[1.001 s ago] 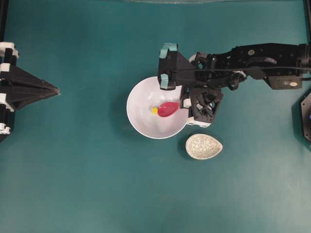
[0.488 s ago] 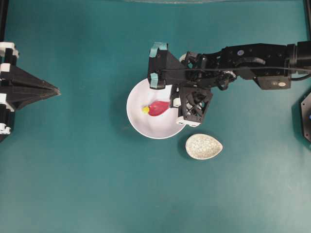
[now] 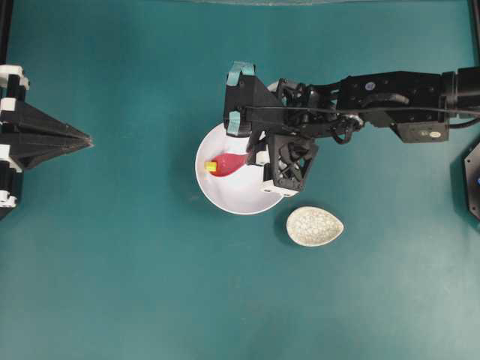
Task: Scoop the yellow hexagonal prism block from the bowl with a spoon using the right arm.
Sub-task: 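Slide the spoon bowl under the yellow hexagonal block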
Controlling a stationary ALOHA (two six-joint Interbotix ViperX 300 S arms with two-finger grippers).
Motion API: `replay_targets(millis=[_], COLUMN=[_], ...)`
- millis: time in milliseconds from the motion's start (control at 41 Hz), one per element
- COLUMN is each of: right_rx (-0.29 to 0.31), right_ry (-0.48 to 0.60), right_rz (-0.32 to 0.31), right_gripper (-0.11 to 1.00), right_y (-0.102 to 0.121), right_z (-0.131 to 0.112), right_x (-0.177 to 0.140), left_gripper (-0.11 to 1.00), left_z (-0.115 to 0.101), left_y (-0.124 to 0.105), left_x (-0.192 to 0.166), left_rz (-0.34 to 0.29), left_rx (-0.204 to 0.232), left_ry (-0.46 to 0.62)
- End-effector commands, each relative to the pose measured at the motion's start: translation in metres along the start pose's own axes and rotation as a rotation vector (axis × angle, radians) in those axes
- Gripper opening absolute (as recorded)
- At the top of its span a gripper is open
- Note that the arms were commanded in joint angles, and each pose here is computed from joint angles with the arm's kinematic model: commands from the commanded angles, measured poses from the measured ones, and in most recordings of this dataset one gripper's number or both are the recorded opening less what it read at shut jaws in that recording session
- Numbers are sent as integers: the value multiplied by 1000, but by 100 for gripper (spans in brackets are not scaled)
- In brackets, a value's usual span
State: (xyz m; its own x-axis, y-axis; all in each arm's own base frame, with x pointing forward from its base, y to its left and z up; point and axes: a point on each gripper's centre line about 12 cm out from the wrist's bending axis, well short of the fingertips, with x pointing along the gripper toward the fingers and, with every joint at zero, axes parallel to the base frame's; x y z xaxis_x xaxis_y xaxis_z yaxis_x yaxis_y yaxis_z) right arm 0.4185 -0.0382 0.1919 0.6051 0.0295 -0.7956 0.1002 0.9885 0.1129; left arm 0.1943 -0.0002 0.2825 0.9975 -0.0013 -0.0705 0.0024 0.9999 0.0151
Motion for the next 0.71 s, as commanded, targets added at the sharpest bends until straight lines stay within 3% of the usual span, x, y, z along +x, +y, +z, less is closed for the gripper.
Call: replay_targets(millis=[0, 342, 683], right_rx=[4, 21, 85], right_ry=[-64, -70, -177], right_rz=[4, 8, 0], right_gripper=[25, 25, 25], right_y=[3, 5, 6], right_z=[14, 3, -2], right_x=[-9, -14, -23], left_gripper=[2, 2, 2], left_z=[12, 13, 12], left_y=[0, 0, 0], left_x=[1, 1, 1], left_rz=[0, 0, 0], left_rx=[2, 0, 2], left_ry=[-29, -34, -32])
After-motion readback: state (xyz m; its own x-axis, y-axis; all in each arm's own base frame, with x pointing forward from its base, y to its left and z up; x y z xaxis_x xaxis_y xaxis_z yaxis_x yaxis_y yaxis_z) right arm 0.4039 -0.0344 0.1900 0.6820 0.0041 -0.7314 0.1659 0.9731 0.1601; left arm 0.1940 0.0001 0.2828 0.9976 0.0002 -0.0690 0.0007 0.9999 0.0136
